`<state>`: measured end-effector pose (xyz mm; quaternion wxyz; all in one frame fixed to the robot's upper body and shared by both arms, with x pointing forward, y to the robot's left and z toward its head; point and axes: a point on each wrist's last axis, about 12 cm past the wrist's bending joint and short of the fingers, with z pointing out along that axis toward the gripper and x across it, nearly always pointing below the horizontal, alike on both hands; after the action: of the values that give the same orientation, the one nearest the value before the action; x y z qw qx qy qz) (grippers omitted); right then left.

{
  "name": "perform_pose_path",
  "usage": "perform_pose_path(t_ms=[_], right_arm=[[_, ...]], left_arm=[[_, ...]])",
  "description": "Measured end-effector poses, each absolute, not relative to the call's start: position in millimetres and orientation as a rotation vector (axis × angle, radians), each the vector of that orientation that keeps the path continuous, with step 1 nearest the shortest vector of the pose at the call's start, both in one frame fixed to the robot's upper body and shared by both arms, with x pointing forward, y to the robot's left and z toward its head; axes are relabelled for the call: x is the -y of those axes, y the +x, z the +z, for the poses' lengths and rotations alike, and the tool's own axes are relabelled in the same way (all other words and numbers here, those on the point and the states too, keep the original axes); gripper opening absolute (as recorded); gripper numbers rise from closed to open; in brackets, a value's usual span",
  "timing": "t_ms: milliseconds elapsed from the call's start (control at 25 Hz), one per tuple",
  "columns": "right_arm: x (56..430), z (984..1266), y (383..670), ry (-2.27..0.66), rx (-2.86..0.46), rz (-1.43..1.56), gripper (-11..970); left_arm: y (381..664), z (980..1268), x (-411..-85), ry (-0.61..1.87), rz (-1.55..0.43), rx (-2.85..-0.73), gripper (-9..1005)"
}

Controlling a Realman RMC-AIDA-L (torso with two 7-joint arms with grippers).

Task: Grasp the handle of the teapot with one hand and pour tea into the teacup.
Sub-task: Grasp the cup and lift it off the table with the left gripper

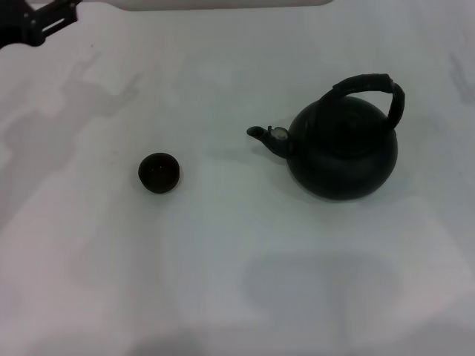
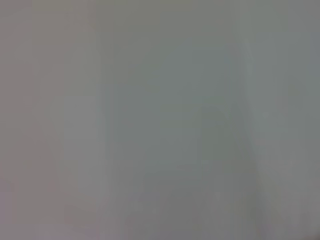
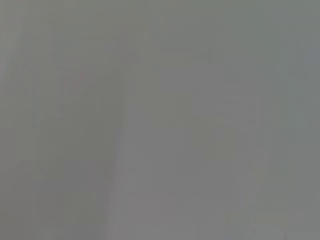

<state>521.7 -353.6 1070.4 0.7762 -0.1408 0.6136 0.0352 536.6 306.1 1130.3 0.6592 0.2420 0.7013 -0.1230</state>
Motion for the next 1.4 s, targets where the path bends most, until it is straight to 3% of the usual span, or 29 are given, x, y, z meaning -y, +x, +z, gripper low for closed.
perform_pose_path(t_ms=[280, 680, 1000, 1400], right_arm=[[354, 1067, 519, -0.294, -1.340, 0.081, 575], [360, 1076, 529, -0.310, -1.326, 0.060, 581], [365, 1078, 534, -0.309, -1.339, 0.045, 584], [370, 1077, 533, -0.305, -1.361, 0.027, 584]], left_arm=[[529, 1122, -312, 0.529, -0.223, -1.529, 881], [537, 1122, -306, 0.437, -0.411, -1.687, 879], [536, 1122, -306, 0.386, -0.446, -1.703, 883], [537, 1111, -295, 0.514, -0.471, -1.849, 879]])
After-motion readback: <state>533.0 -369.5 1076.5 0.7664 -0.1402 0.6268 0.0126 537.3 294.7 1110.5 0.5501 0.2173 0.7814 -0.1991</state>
